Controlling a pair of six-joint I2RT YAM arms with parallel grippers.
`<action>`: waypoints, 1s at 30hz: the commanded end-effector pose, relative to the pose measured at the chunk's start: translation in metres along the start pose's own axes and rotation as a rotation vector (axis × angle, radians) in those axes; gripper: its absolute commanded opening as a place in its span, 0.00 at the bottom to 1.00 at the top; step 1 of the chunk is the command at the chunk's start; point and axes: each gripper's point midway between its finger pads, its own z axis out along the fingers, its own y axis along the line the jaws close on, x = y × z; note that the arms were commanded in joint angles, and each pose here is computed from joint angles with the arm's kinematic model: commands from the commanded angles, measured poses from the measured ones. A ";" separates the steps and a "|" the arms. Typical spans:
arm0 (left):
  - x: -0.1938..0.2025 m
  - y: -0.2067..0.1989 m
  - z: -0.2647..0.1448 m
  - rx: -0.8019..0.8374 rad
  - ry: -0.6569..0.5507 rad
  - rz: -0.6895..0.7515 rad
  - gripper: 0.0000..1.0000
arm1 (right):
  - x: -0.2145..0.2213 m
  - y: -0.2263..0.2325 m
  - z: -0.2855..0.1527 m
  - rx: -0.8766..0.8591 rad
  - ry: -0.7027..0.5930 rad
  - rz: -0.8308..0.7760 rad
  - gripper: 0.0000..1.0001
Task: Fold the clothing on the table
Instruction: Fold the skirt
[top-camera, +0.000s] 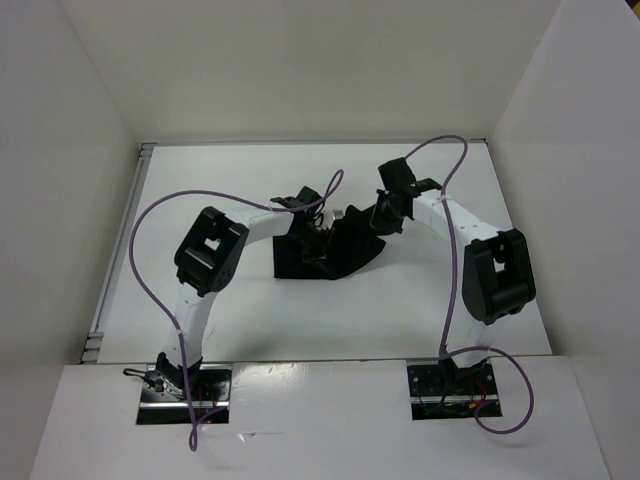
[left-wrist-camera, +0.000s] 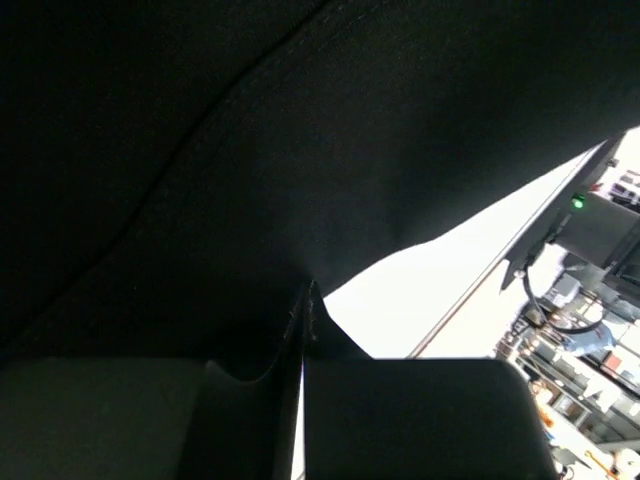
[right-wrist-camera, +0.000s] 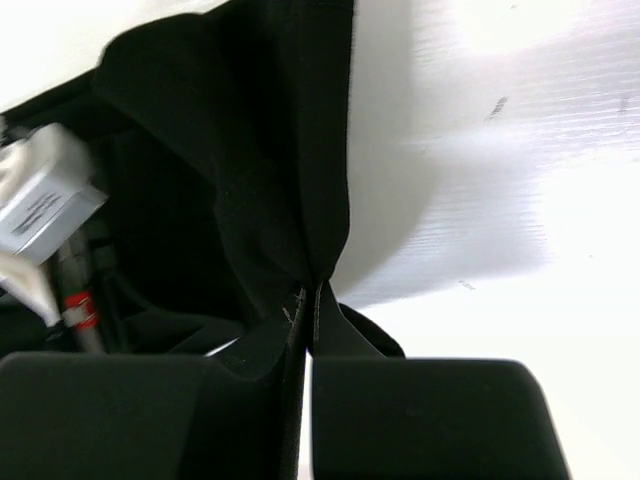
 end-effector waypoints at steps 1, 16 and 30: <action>0.004 0.015 0.018 -0.008 0.018 -0.014 0.02 | -0.018 0.033 -0.042 -0.100 -0.082 -0.028 0.00; -0.048 -0.013 -0.073 -0.010 -0.211 0.016 0.41 | -0.002 0.092 -0.083 -0.316 -0.075 -0.083 0.00; -0.016 0.113 -0.175 -0.377 -0.381 -0.237 0.24 | -0.002 0.094 -0.074 -0.305 -0.072 -0.107 0.00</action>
